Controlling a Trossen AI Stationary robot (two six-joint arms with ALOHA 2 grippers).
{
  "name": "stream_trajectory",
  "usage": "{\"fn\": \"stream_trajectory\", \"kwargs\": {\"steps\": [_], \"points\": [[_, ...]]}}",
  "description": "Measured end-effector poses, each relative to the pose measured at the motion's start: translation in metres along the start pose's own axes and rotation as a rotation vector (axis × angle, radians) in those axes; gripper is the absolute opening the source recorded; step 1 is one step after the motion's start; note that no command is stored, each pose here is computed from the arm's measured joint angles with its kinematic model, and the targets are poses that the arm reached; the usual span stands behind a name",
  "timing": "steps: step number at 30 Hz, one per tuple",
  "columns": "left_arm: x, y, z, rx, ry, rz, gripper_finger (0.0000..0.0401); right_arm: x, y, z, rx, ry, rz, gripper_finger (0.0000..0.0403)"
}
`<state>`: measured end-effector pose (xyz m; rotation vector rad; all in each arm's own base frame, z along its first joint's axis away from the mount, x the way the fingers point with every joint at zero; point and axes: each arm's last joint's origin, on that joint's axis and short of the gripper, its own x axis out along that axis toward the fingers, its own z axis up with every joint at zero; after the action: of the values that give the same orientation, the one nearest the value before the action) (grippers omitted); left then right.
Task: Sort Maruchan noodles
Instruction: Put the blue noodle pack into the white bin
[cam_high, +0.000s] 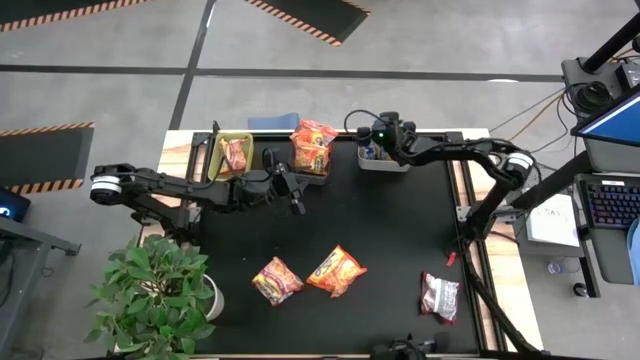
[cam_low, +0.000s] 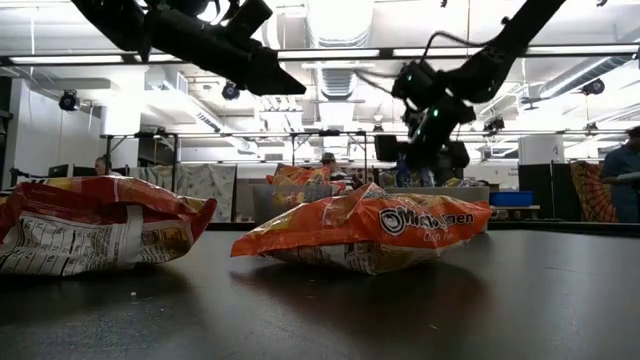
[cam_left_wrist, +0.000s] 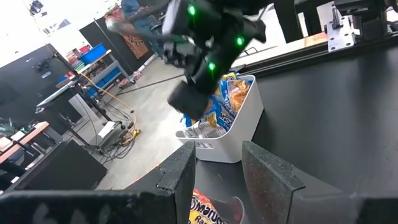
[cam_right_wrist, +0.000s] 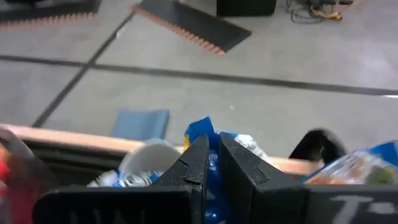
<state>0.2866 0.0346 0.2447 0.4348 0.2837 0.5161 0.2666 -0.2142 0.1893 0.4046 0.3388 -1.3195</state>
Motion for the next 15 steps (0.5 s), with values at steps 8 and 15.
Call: {"fn": "stream_trajectory", "kwargs": {"steps": [8,15], "points": [[0.001,0.002,0.000,0.001,-0.004,0.007,0.0114,0.020,0.004,-0.026,0.011,0.057,-0.035,0.0028],[0.002,0.004,-0.001,0.001,0.002,0.018,0.0114,0.016,0.007,-0.028,0.052,0.063,-0.026,0.0028]]}}
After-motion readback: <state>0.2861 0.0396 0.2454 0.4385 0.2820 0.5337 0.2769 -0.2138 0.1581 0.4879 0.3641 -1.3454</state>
